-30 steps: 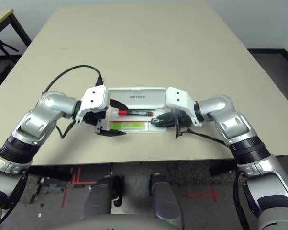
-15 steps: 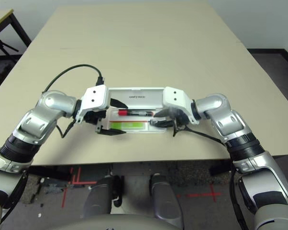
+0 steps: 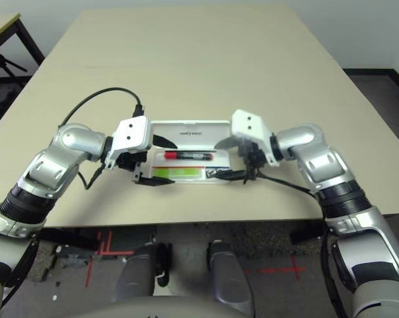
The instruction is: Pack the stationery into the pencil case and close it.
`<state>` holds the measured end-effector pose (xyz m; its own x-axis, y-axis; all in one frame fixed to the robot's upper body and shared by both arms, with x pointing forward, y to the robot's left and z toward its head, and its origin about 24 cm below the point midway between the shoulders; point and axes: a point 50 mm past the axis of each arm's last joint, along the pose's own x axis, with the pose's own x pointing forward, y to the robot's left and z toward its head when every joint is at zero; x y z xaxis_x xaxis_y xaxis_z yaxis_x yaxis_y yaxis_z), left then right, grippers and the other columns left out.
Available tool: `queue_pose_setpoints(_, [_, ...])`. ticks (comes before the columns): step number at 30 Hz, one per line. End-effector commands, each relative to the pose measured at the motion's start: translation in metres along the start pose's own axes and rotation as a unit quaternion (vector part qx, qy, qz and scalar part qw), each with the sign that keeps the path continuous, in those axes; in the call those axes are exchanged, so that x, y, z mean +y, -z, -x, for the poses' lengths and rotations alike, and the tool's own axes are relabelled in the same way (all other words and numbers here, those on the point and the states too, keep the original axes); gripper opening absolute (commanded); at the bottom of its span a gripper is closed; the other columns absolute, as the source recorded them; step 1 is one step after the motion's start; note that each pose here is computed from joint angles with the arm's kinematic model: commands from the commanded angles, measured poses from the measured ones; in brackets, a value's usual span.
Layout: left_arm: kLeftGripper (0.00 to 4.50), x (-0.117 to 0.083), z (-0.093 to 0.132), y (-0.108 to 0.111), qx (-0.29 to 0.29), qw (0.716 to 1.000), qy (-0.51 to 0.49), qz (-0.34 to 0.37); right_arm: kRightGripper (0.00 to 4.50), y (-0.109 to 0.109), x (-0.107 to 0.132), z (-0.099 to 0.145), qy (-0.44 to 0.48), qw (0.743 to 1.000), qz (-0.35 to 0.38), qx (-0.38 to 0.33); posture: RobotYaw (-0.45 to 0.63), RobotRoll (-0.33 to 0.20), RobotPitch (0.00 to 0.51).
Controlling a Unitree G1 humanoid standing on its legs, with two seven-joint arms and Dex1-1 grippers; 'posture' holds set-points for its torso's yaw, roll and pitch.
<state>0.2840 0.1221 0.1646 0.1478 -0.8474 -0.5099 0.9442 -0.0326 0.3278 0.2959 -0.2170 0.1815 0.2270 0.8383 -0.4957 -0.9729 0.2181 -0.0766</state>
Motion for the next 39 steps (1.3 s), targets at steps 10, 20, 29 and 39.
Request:
queue_pose_setpoints(10, [4.5, -0.002, 0.006, 0.008, 0.015, 1.0, 0.001, 0.009, 4.45, 0.003, 0.024, 0.05, 0.0, 0.997, -0.075, -0.009, -0.08, 0.0, 0.111])
queue_pose_setpoints(20, [2.75, 0.003, 0.027, 0.028, 0.071, 0.996, -0.014, 0.05, 4.5, 0.007, 0.024, 0.047, 0.015, 0.997, -0.077, -0.006, -0.08, 0.0, 0.112])
queue_pose_setpoints(29, [0.02, 0.034, 0.063, 0.067, 0.167, 0.967, -0.168, 0.094, 4.5, 0.008, 0.023, 0.045, 0.019, 0.997, -0.073, -0.005, -0.08, 0.0, 0.112])
queue_pose_setpoints(39, [0.02, 0.067, 0.048, 0.078, 0.141, 0.935, -0.303, 0.12, 4.5, 0.009, 0.022, 0.045, 0.023, 0.997, -0.067, 0.003, -0.09, 0.0, 0.108])
